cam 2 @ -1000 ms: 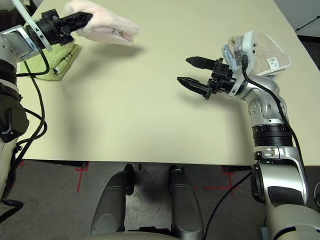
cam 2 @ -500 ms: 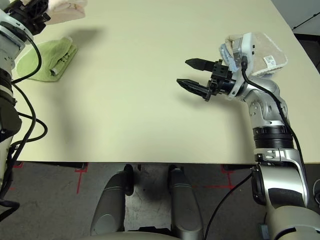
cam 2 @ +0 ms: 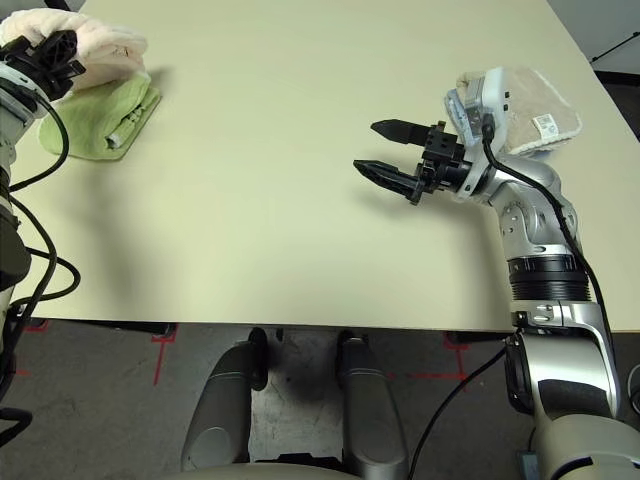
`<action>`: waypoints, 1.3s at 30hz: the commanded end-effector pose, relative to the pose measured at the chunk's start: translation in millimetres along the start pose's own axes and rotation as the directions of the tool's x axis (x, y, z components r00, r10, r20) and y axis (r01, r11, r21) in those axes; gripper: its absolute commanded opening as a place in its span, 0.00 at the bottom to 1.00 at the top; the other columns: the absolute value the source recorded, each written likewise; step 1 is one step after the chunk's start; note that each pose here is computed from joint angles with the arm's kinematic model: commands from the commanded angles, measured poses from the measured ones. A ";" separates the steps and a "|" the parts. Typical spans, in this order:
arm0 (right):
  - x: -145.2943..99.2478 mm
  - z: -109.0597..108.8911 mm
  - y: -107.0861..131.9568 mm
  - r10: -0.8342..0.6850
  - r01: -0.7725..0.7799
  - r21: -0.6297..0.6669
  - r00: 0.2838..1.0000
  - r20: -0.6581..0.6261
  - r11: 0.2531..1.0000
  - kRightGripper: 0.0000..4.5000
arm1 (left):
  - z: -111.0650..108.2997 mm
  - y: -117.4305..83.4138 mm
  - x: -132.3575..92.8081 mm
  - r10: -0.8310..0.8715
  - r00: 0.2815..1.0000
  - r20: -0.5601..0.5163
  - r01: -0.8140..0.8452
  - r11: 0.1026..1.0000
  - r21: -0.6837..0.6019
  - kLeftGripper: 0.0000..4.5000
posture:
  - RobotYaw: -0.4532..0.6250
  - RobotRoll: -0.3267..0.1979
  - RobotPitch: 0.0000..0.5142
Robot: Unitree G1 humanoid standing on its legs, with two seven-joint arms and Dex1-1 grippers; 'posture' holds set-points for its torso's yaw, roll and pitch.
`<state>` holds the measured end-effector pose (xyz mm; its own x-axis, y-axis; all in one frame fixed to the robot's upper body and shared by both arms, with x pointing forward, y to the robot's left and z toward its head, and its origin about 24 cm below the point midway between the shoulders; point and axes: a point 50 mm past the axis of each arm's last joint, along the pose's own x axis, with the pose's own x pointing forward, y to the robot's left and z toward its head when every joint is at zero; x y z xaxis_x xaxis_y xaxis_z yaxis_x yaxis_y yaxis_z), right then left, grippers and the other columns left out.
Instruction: Fold the towel and set it aside.
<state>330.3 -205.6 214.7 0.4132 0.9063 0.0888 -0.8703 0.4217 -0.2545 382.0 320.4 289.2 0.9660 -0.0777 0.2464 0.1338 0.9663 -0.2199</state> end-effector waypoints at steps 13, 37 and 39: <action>-6.8 0.4 0.6 -0.001 0.001 -0.007 1.000 -0.014 1.000 1.00 | 7.1 34.2 -34.0 -0.063 0.986 -0.152 0.059 0.998 -0.035 0.01 | 0.41 0.62 0.51; -5.8 -3.2 1.1 0.008 -0.009 -0.015 1.000 -0.027 1.000 1.00 | -10.4 47.2 -53.6 0.008 0.980 -0.201 -0.089 0.914 -0.395 0.01 | 0.42 0.62 0.50; -3.9 -3.9 0.9 0.016 -0.016 -0.015 1.000 -0.026 1.000 1.00 | -9.5 43.9 -55.1 -0.006 0.979 -0.205 -0.089 0.890 -0.447 0.01 | 0.42 0.62 0.50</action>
<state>328.8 -208.4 213.5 0.4110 0.9083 0.0775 -0.8690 0.4161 -0.2678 340.6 363.8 256.1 0.9895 -0.1328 0.0565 0.1396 0.7815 -0.6081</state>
